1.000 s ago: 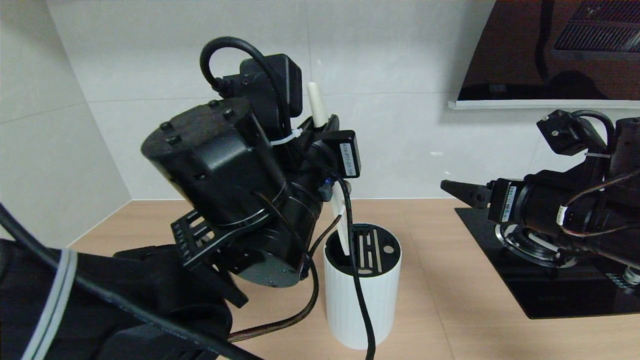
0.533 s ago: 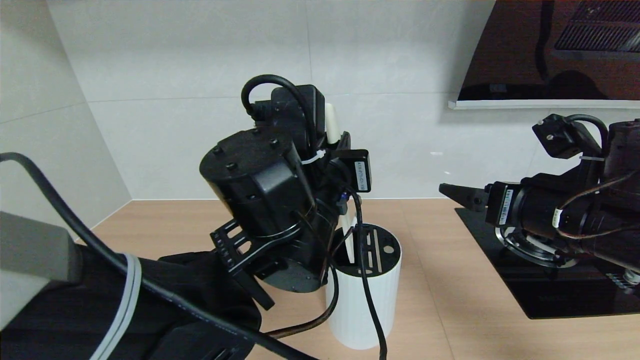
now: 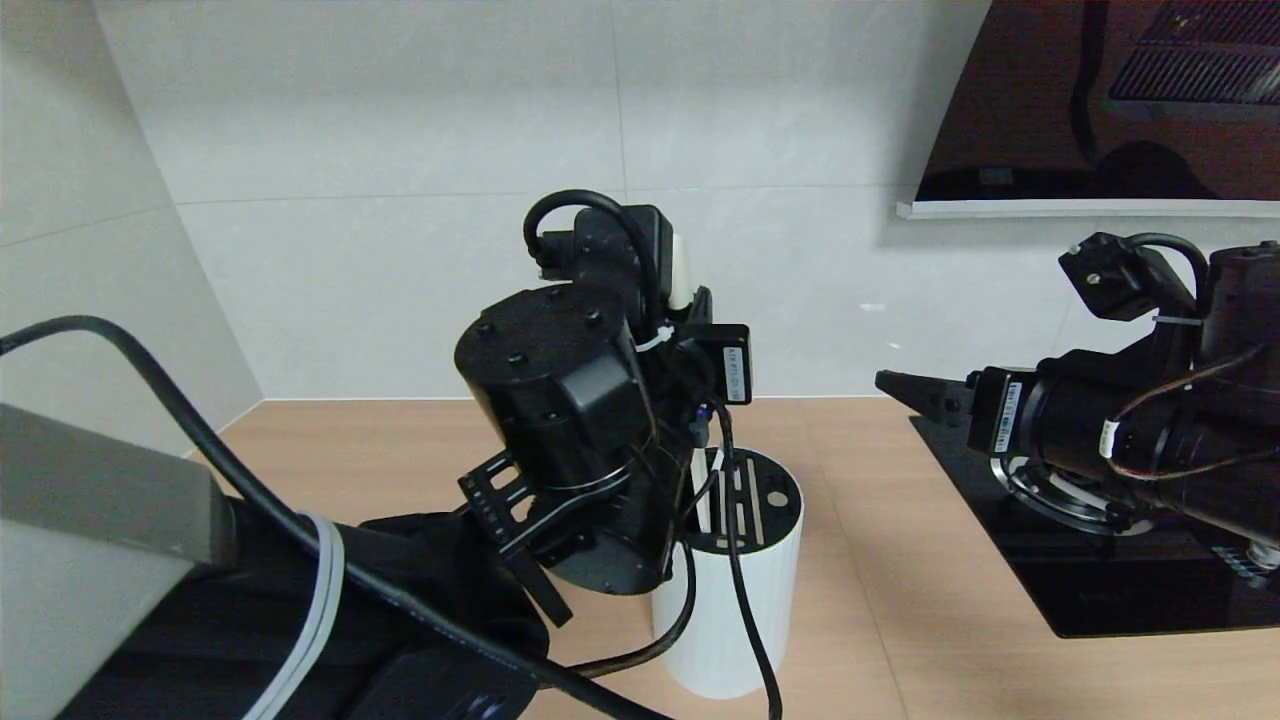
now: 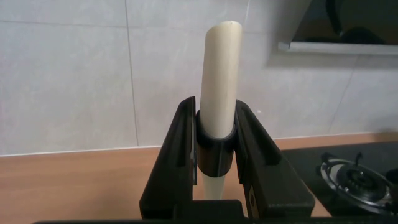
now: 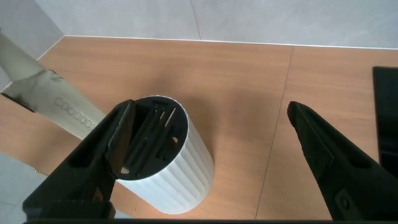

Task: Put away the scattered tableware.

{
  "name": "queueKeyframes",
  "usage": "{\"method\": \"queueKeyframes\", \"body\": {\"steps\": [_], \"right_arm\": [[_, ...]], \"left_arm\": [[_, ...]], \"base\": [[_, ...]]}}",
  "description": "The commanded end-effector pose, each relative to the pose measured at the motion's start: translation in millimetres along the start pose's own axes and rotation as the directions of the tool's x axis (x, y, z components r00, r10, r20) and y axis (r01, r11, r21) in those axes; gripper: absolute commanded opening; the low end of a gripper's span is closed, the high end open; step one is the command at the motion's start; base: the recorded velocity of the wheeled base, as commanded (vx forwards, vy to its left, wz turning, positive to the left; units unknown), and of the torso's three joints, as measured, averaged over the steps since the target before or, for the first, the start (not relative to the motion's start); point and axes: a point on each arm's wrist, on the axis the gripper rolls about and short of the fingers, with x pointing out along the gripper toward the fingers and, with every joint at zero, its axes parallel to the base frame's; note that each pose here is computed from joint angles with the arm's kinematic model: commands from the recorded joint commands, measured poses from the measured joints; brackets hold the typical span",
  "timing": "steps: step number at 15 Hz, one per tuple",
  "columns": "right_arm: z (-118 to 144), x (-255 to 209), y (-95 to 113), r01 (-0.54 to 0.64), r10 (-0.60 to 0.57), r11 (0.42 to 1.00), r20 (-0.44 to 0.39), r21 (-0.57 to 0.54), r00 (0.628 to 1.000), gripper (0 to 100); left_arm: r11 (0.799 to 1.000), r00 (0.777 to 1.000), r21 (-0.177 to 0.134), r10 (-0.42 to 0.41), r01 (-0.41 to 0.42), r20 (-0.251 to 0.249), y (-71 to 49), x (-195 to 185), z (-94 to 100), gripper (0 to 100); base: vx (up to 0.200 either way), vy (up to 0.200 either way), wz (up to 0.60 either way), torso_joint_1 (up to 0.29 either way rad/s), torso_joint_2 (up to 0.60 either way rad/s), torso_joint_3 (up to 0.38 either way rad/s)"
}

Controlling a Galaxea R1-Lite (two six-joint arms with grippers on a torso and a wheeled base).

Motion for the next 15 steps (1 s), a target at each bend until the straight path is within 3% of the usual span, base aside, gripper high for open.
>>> {"method": "queueKeyframes", "body": {"steps": [1,8,15], "right_arm": [[-0.6,0.8,0.0,0.000,0.000,1.000,-0.003,-0.001,1.000,100],[-5.4,6.5,-0.6,0.007,-0.008,1.000,-0.025,-0.002,1.000,100],[-6.9,8.6,-0.8,0.009,-0.010,1.000,-0.032,-0.003,0.999,100]], "left_arm": [[1.000,1.000,0.011,0.003,-0.003,-0.026,-2.5,2.8,-14.8,0],[0.999,0.993,0.053,0.013,-0.007,-0.120,-7.7,9.0,-64.9,0],[0.997,0.985,0.083,0.008,0.006,-0.174,-7.3,1.6,-84.7,0]], "base": [[0.000,0.000,0.00,0.000,0.00,0.000],[0.000,0.000,0.00,0.000,0.00,0.000],[0.000,0.000,0.00,0.000,0.00,0.000]]}}
